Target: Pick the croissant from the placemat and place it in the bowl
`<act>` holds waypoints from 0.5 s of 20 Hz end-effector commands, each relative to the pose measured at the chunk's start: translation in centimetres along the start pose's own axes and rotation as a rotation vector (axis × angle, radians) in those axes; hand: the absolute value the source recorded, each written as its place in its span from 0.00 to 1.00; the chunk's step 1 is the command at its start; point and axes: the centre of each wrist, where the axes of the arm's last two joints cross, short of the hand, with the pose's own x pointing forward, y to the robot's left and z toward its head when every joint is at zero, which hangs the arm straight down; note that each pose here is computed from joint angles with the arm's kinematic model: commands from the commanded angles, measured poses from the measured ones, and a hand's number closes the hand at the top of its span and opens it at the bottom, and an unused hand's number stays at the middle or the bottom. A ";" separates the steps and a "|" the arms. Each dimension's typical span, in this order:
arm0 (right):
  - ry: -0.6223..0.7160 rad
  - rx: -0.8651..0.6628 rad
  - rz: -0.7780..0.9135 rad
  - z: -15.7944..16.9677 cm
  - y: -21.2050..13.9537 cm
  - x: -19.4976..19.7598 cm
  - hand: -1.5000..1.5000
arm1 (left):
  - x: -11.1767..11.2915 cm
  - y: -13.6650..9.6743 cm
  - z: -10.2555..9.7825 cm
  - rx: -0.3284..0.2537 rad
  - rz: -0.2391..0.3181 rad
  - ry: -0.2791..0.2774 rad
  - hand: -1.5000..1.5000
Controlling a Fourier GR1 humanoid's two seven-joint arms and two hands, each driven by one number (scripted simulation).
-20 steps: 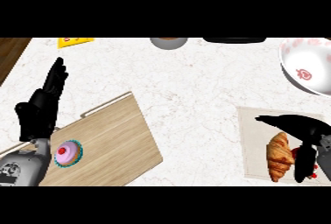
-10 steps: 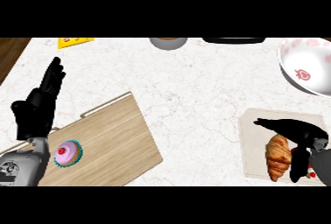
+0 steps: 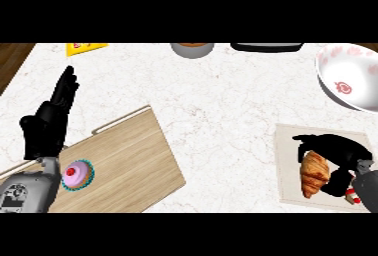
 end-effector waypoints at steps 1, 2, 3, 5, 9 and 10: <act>-0.032 0.047 -0.023 -0.5 2.2 0.0 1.00 | 0.6 0.0 1.4 0.006 0.006 -0.001 0.50; -0.035 0.026 -0.032 -1.7 3.3 0.4 1.00 | 1.5 0.3 -0.7 0.015 0.002 -0.003 0.50; -0.064 0.036 -0.031 -0.6 0.7 1.3 1.00 | 0.5 1.3 -0.5 -0.001 0.006 -0.003 0.50; -0.069 0.031 -0.034 -0.1 1.6 -0.8 1.00 | 0.7 -0.6 -0.5 0.026 -0.014 0.000 0.50; -0.138 -0.071 -0.017 0.9 1.4 1.9 1.00 | 0.0 -0.8 0.7 0.006 -0.009 0.017 0.50; -0.198 -0.093 -0.003 2.1 0.8 1.8 1.00 | 0.8 0.5 0.3 0.025 -0.018 -0.009 0.50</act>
